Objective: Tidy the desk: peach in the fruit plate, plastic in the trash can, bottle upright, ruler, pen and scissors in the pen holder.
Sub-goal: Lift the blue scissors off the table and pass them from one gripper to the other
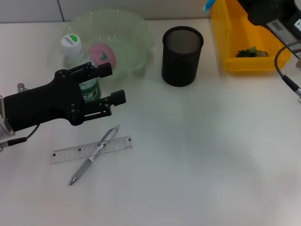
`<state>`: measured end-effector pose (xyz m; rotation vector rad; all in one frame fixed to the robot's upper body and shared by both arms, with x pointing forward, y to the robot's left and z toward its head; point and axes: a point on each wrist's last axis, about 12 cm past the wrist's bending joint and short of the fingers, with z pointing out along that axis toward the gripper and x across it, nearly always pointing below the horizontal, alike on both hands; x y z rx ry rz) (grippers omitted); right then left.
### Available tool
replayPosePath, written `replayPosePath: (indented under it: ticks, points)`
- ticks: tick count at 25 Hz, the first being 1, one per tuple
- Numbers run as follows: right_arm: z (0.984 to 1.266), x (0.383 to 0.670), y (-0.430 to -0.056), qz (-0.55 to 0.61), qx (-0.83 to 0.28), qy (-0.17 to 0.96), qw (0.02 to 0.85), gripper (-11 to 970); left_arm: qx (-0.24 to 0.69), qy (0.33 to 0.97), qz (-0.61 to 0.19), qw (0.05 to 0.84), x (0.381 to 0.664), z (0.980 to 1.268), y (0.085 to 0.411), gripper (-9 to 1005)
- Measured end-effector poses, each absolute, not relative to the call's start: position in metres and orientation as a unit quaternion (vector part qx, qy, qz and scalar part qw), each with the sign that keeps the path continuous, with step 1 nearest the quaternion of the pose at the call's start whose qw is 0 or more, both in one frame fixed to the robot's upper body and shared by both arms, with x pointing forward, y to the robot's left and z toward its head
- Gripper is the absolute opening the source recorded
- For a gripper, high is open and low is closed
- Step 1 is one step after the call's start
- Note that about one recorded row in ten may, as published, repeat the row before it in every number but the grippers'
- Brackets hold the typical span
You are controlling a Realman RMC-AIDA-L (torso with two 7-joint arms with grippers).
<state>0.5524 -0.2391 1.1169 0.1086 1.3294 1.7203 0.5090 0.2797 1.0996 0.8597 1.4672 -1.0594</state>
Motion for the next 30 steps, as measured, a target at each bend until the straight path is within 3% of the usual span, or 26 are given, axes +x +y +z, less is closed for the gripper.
replayPosePath:
  ticks: [13, 24, 30]
  points:
    - [1.128, 0.549, -0.222, 0.862, 0.177, 0.397, 0.262, 224, 0.37, 0.606, -0.45, 0.541, 0.515, 1.107, 0.275, 688]
    - [1.124, 0.552, -0.23, 0.826, 0.171, 0.411, 0.346, 225, 0.382, 0.593, -0.452, 0.546, 0.525, 1.115, 0.268, 686]
    - [1.119, 0.558, -0.224, 0.793, 0.161, 0.441, 0.388, 225, 0.349, 0.568, -0.436, 0.605, 0.542, 1.131, 0.265, 685]
